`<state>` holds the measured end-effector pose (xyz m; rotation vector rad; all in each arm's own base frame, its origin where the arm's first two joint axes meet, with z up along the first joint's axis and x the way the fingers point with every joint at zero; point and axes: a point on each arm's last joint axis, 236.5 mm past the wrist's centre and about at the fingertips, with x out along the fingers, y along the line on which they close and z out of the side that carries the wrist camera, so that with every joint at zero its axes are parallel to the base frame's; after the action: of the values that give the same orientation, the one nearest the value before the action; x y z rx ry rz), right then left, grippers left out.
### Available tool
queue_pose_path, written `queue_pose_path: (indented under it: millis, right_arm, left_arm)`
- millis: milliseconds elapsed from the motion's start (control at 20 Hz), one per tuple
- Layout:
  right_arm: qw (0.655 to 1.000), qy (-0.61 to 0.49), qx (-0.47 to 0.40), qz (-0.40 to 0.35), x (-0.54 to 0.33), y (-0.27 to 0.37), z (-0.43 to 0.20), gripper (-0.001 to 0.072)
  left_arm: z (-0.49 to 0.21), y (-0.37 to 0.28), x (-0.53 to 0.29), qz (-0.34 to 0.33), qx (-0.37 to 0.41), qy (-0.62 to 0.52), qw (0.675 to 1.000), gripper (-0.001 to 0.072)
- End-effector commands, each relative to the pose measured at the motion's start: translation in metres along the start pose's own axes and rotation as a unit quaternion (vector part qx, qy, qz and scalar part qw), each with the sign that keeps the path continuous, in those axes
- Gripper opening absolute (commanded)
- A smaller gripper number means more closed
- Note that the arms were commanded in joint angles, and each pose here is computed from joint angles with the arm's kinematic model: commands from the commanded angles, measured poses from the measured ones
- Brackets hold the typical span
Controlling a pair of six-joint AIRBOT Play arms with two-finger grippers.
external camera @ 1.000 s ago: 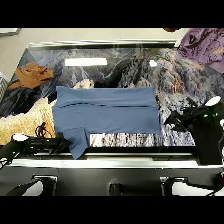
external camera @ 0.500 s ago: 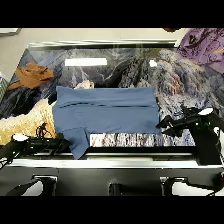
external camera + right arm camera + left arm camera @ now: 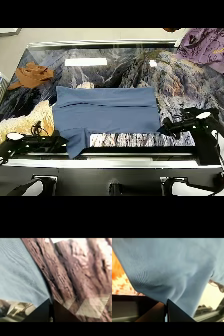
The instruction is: Fold the clothes and pants, and hang the long-sleeved shirts on hangers.
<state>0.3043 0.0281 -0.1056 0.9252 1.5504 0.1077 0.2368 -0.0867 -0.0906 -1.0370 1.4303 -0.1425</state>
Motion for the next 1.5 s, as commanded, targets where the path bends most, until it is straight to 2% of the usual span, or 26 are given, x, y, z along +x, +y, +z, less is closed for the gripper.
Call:
queue_pose_path:
  millis: [0, 100, 200, 350, 550, 800, 900, 1450]
  right_arm:
    - [1.000, -0.015, 0.023, -0.003, -0.019, 0.010, -0.006, 0.0025]
    - [0.999, -0.019, 0.015, -0.032, -0.037, 0.008, -0.020, 0.0025]
    - [0.998, -0.016, 0.001, -0.063, -0.054, 0.004, -0.037, 0.0025]
    - [0.996, -0.025, -0.015, -0.086, -0.075, 0.005, -0.054, 0.0025]
    - [0.995, -0.051, -0.029, -0.080, -0.083, 0.015, -0.052, 0.0024]
    - [0.980, -0.110, -0.117, -0.114, -0.075, 0.049, -0.007, 0.0024]
    - [0.977, -0.100, -0.126, -0.140, -0.067, 0.052, 0.011, 0.0024]
    - [0.977, -0.086, -0.137, -0.139, -0.023, 0.080, 0.110, 0.0025]
  left_arm:
    - [0.011, 0.017, -0.044, 0.074, 0.006, -0.013, 0.997, 0.0014]
    - [0.009, 0.023, -0.081, 0.128, 0.039, -0.028, 0.991, 0.0014]
    - [-0.005, 0.022, -0.101, 0.153, 0.063, -0.032, 0.986, 0.0015]
    - [-0.020, 0.010, -0.112, 0.153, 0.091, -0.048, 0.983, 0.0015]
    - [-0.014, -0.005, -0.108, 0.154, 0.133, -0.063, 0.977, 0.0013]
    - [0.044, -0.037, -0.098, 0.153, 0.177, -0.090, 0.968, 0.0013]
    - [0.073, -0.047, -0.092, 0.154, 0.183, -0.086, 0.967, 0.0013]
    - [0.209, -0.091, -0.041, 0.146, 0.245, -0.039, 0.958, 0.0014]
